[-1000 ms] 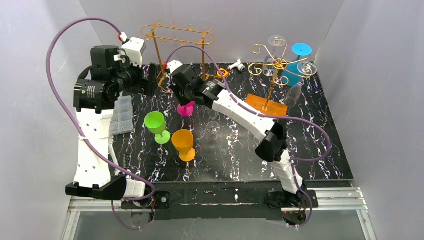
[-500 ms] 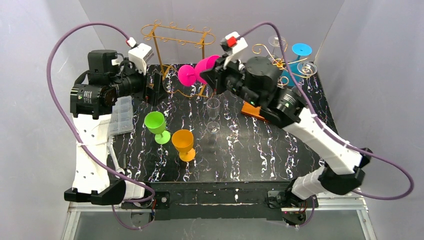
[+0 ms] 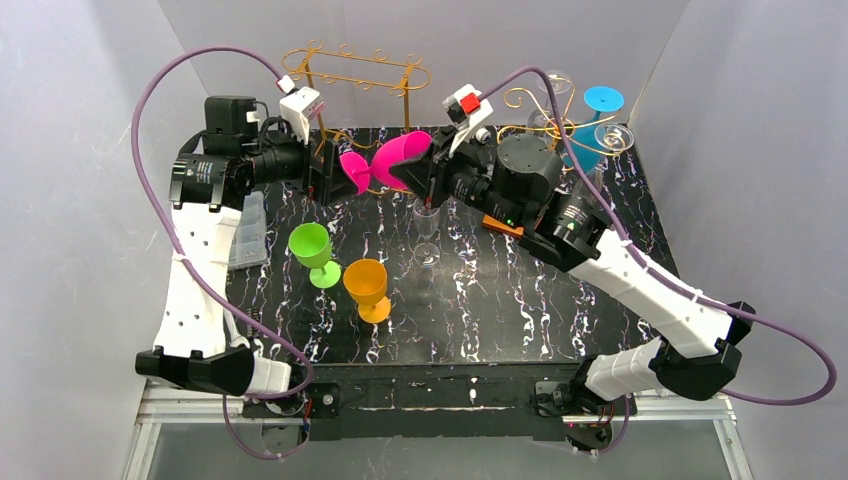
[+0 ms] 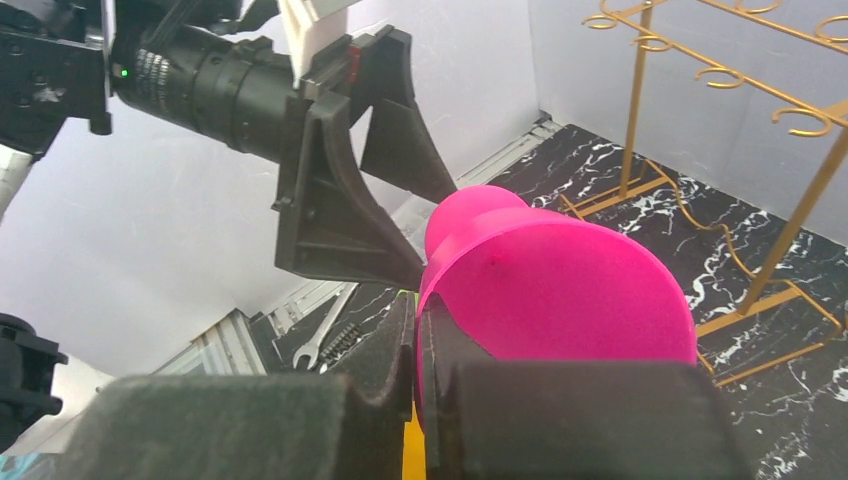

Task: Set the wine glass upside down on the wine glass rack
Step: Turn the wine glass upside down at the wine rack.

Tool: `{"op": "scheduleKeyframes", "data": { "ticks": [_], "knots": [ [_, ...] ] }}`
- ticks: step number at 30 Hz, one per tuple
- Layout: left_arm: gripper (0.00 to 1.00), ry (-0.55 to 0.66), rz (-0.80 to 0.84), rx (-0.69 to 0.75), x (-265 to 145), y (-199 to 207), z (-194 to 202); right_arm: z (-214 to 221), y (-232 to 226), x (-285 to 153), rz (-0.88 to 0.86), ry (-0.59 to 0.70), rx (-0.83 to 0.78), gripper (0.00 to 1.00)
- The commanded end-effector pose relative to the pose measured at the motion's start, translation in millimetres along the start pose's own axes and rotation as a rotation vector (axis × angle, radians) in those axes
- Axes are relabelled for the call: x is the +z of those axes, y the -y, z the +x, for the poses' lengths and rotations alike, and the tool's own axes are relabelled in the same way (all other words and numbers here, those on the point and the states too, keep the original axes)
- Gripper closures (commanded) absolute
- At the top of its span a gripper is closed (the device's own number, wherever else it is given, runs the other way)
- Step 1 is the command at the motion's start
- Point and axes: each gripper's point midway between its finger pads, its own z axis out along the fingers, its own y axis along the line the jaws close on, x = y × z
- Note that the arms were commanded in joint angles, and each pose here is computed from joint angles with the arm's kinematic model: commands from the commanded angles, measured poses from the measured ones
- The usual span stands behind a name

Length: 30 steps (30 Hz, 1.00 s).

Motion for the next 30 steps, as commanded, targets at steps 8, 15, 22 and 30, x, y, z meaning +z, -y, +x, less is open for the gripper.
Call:
{"op": "scheduleKeyframes", "data": {
  "ticks": [8, 15, 22, 30],
  "knots": [
    [0.46, -0.017, 0.085, -0.041, 13.0, 4.5, 9.0, -28.0, -30.0, -7.1, -0.122, 0.112, 0.018, 0.99],
    [1.00, -0.022, 0.036, -0.023, 11.6, -4.3, 6.0, -14.1, -32.4, -8.2, -0.139, 0.087, 0.023, 0.68],
    [1.00, 0.028, -0.120, 0.260, -1.2, -33.5, -15.4, 41.1, -6.3, -25.4, -0.011, -0.161, 0.016, 0.02],
    [1.00, 0.157, -0.198, 0.751, -14.3, -36.4, -33.4, 55.1, 1.3, -47.2, 0.033, -0.327, -0.034, 0.02]
  ]
}}
